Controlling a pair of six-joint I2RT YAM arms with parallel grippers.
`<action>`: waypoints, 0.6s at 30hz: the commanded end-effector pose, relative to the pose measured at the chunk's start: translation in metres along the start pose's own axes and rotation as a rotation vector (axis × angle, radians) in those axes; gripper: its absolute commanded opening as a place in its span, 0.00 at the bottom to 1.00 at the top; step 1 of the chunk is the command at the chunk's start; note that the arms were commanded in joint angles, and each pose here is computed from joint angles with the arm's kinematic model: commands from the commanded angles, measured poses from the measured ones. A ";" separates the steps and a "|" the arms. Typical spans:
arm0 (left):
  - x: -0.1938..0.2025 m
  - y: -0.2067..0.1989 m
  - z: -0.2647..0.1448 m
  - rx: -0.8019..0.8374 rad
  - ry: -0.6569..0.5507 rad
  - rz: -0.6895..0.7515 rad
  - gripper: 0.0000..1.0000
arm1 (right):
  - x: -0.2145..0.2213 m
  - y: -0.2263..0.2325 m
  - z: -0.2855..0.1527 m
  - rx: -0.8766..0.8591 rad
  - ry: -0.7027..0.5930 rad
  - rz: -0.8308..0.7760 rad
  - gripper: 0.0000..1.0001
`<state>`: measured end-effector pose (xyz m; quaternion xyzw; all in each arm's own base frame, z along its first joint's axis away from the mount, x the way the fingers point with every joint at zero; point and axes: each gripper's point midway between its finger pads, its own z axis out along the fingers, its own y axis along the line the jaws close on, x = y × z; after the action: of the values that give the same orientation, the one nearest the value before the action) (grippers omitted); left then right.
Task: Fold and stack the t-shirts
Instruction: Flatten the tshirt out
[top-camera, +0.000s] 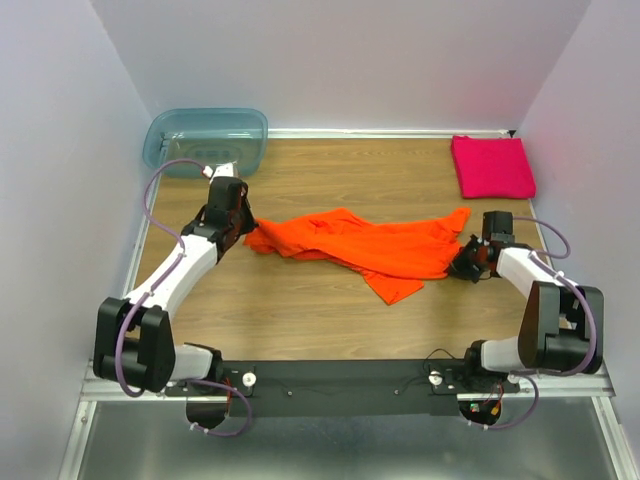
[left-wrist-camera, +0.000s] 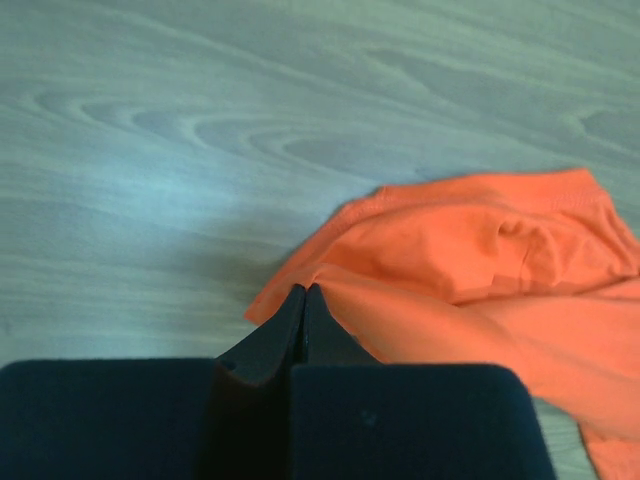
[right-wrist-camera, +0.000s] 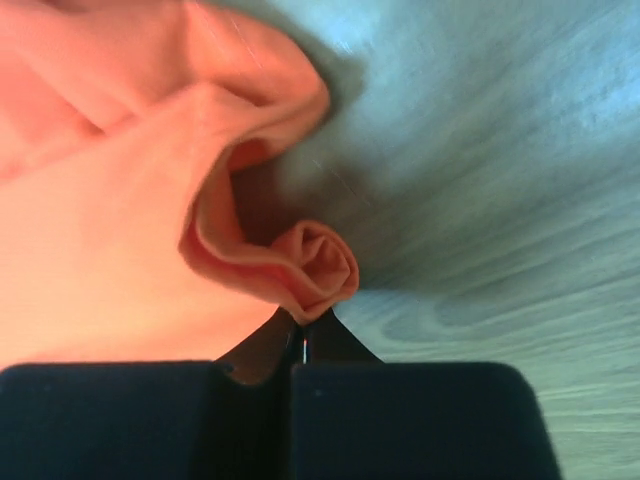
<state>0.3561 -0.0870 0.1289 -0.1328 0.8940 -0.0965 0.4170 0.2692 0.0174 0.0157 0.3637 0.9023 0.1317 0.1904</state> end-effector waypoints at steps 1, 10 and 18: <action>-0.047 0.004 -0.002 -0.060 -0.100 0.011 0.00 | -0.037 0.015 -0.015 -0.009 -0.110 -0.038 0.01; -0.007 0.027 -0.036 -0.096 -0.013 0.034 0.00 | -0.026 -0.019 -0.088 0.244 -0.015 -0.165 0.02; 0.032 0.016 -0.013 -0.023 0.127 0.083 0.00 | -0.003 -0.044 -0.070 0.389 0.241 -0.219 0.08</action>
<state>0.3208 -0.0789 0.1196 -0.1118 0.9154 -0.0812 0.3782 0.2443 -0.0119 0.0800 0.2943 0.9490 0.0239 0.1105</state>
